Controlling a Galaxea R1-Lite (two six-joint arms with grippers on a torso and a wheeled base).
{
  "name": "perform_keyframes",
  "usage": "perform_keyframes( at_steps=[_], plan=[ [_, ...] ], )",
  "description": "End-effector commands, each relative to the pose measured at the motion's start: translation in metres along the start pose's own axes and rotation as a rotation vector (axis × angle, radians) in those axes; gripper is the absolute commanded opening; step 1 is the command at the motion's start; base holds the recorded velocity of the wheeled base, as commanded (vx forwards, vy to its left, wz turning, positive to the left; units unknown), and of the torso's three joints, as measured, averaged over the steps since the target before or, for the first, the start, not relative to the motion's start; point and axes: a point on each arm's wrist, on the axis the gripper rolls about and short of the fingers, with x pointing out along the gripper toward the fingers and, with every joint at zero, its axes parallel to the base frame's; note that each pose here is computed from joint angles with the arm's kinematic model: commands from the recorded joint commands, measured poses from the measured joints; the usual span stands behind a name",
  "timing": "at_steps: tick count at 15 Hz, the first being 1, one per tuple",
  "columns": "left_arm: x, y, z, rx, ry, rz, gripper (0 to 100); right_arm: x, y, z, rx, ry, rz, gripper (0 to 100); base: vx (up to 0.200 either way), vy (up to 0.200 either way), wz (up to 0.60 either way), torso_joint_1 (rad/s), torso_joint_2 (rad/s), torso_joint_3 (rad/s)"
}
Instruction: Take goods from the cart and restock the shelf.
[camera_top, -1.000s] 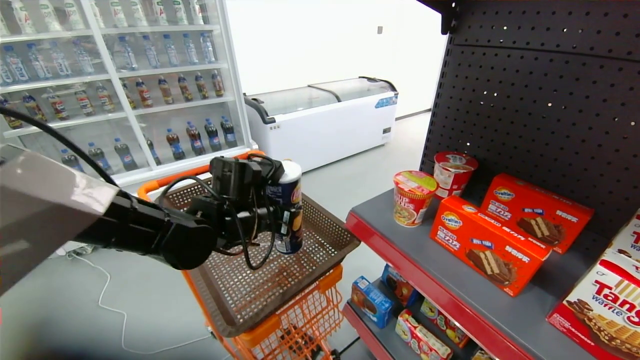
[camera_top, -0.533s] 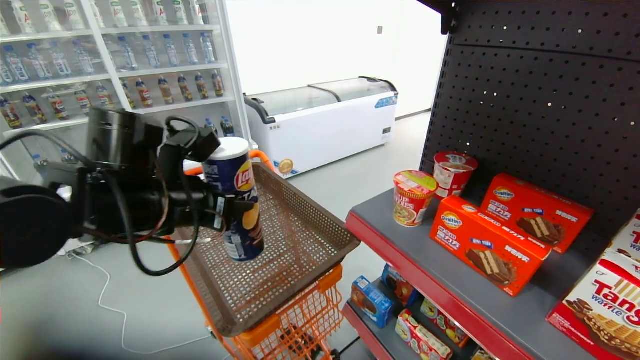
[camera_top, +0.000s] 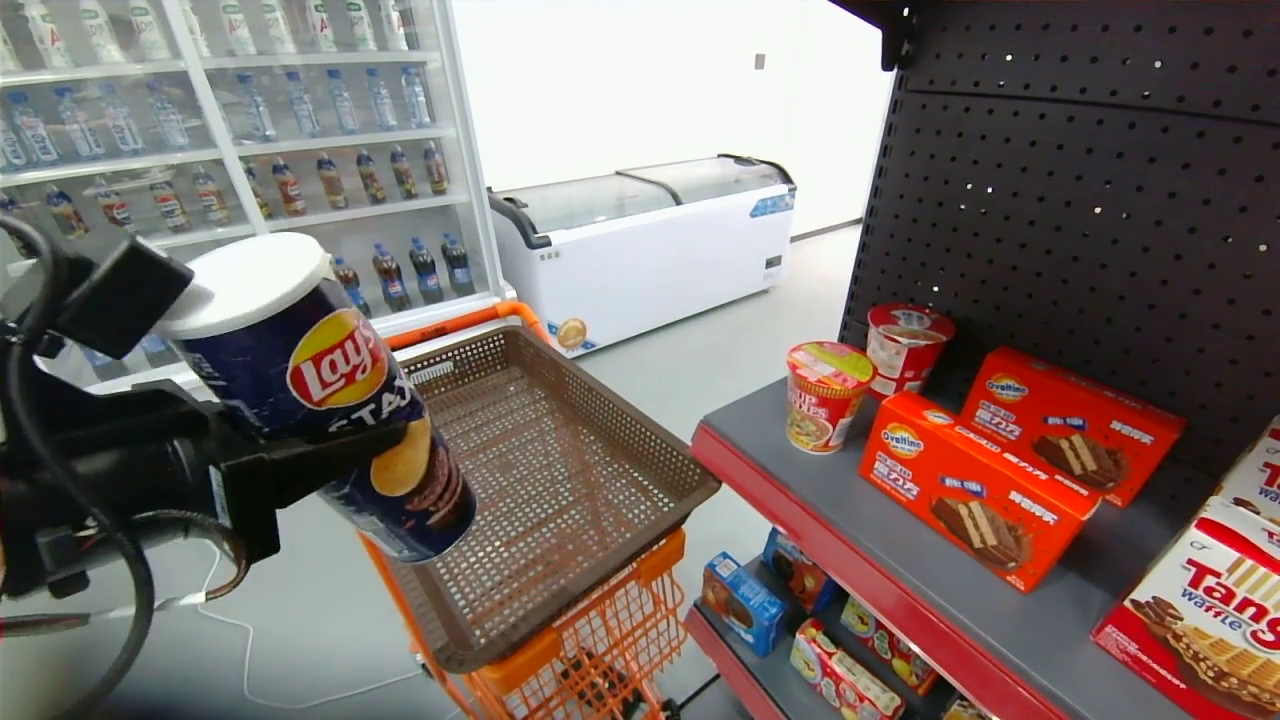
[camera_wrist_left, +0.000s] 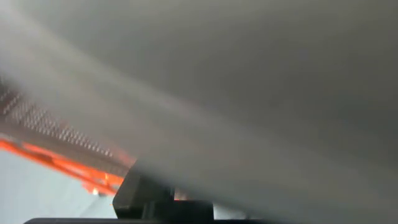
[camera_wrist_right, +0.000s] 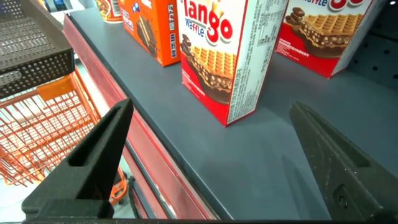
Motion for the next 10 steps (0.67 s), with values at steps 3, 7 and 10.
perform_keyframes(
  at_steps=[3,7,10],
  plan=[
    [-0.03,-0.017,-0.025,0.052,-0.011,-0.047,0,0.0,0.0,0.0,0.0,-0.001,-0.001,100,0.0,0.0,0.0,0.0,0.0,0.0],
    [-0.029,-0.018,-0.037,0.059,-0.037,-0.053,0,0.0,0.0,0.0,0.0,-0.001,0.001,100,0.0,0.0,0.0,0.0,0.0,0.0],
    [-0.031,-0.018,-0.036,0.056,-0.047,-0.049,0,0.0,0.0,0.0,0.0,-0.001,0.002,100,0.0,0.0,-0.4,0.0,0.0,0.002]
  ],
)
